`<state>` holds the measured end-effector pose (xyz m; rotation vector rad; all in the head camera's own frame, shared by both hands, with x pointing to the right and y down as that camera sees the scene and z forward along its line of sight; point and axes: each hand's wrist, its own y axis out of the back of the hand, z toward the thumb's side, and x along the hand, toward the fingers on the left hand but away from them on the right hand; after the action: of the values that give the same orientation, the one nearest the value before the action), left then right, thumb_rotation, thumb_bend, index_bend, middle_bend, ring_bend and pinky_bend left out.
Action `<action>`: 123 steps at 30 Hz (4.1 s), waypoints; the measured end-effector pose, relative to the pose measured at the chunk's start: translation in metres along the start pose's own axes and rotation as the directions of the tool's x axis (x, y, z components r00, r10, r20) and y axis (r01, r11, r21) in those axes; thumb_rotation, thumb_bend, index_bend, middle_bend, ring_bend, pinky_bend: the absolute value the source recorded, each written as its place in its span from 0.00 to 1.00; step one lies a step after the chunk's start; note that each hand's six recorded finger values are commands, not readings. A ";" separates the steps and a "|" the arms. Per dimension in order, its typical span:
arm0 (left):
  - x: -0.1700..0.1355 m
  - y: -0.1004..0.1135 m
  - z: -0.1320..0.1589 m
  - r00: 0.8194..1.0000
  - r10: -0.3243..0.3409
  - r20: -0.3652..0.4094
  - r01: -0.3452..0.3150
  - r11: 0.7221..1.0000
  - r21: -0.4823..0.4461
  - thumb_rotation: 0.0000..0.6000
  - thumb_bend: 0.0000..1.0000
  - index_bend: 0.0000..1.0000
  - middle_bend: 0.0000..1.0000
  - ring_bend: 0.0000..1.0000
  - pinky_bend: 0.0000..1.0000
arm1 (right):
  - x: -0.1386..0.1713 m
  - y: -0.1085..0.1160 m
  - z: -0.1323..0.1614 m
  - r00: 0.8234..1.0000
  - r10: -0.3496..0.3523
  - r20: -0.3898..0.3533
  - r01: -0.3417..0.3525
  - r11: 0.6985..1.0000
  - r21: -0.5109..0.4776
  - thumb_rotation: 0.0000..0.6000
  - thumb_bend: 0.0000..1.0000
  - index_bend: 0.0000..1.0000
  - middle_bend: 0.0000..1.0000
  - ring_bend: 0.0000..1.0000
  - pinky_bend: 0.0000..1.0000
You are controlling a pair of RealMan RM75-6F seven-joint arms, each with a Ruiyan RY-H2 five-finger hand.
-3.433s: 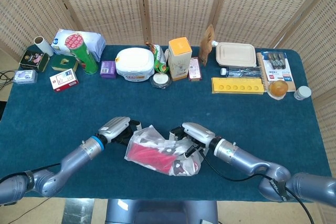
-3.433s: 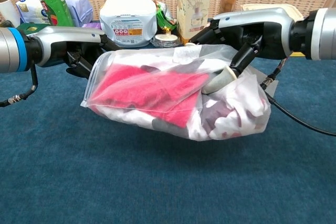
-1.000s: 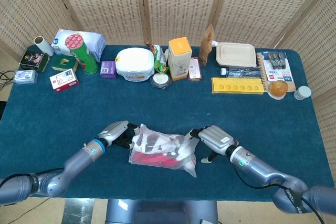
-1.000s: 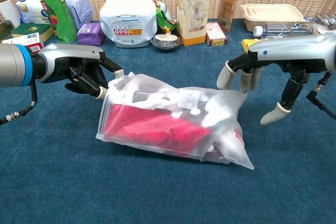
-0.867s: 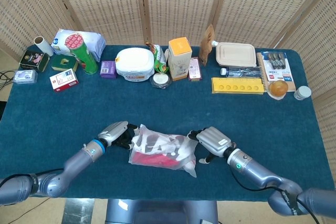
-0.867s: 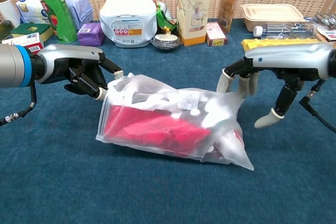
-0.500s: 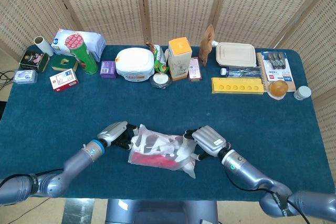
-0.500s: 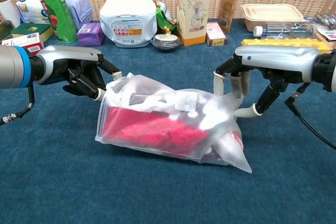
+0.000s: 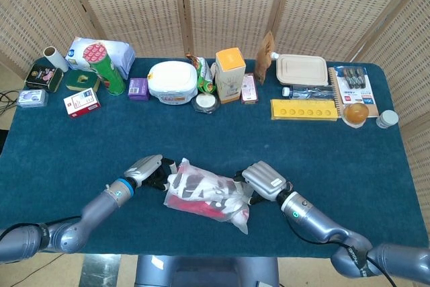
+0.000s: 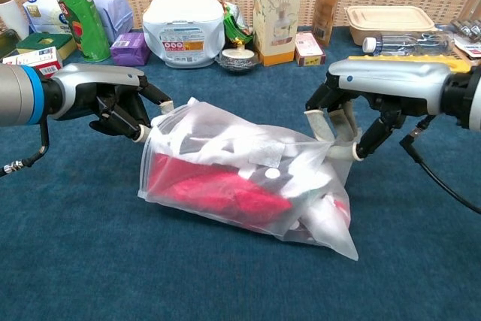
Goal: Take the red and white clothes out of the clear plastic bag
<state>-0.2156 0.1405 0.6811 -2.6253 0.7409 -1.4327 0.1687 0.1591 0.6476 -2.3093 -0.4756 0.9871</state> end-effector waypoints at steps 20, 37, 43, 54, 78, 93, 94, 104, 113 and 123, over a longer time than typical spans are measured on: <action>-0.008 0.021 -0.013 0.998 0.066 -0.017 -0.066 0.998 -0.017 1.00 0.47 0.68 0.99 0.96 0.94 | 0.007 0.020 -0.032 0.998 -0.041 0.057 0.039 0.998 0.045 1.00 0.45 0.73 0.61 0.70 0.54; -0.034 0.055 -0.017 0.989 0.145 -0.007 -0.145 0.989 -0.035 1.00 0.47 0.67 0.99 0.96 0.94 | 0.017 0.027 -0.065 0.986 -0.052 0.156 0.028 0.988 0.150 1.00 0.45 0.73 0.62 0.71 0.54; -0.049 0.070 -0.023 0.984 0.180 -0.015 -0.180 0.983 -0.034 1.00 0.47 0.67 0.99 0.96 0.94 | 0.026 0.032 -0.083 0.976 -0.050 0.210 0.014 0.986 0.169 1.00 0.45 0.73 0.62 0.71 0.54; -0.086 0.103 -0.043 0.959 0.279 -0.052 -0.282 0.959 -0.042 1.00 0.47 0.67 0.99 0.96 0.94 | 0.045 0.037 -0.109 0.960 -0.055 0.274 0.005 0.984 0.181 1.00 0.45 0.73 0.62 0.71 0.54; -0.118 0.115 -0.070 0.947 0.311 -0.075 -0.304 0.948 0.089 1.00 0.14 0.02 0.14 0.02 0.21 | 0.063 0.057 -0.109 0.960 -0.103 0.261 0.069 0.989 0.134 1.00 0.18 0.12 0.20 0.32 0.31; -0.198 0.130 -0.101 0.797 0.599 -0.075 -0.567 0.785 0.249 1.00 0.18 0.06 0.14 0.02 0.21 | 0.102 0.091 -0.129 0.896 -0.356 0.267 0.359 0.932 0.038 1.00 0.22 0.29 0.34 0.39 0.36; -0.203 0.129 -0.105 0.785 0.615 -0.080 -0.580 0.774 0.256 1.00 0.18 0.07 0.14 0.02 0.21 | 0.107 0.092 -0.133 0.888 -0.371 0.273 0.373 0.927 0.047 1.00 0.23 0.31 0.35 0.40 0.36; -0.256 0.101 -0.151 0.681 0.718 -0.146 -0.646 0.682 0.342 1.00 0.19 0.15 0.14 0.02 0.22 | 0.167 0.076 -0.170 0.814 -0.449 0.370 0.420 0.893 0.159 1.00 0.26 0.39 0.39 0.42 0.36; -0.277 0.059 -0.171 0.636 0.749 -0.185 -0.622 0.640 0.451 1.00 0.19 0.17 0.14 0.02 0.21 | 0.217 0.055 -0.190 0.746 -0.451 0.489 0.423 0.889 0.174 1.00 0.28 0.39 0.39 0.42 0.36; -0.292 0.044 -0.164 0.608 0.772 -0.186 -0.630 0.611 0.480 1.00 0.19 0.17 0.14 0.02 0.21 | 0.279 0.046 -0.197 0.658 -0.497 0.566 0.459 0.860 0.221 1.00 0.28 0.39 0.39 0.42 0.34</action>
<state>-0.4966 0.2579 0.5348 -1.4589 1.2330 -1.5804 0.5043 0.1972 0.5788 -1.6066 -1.2322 1.4199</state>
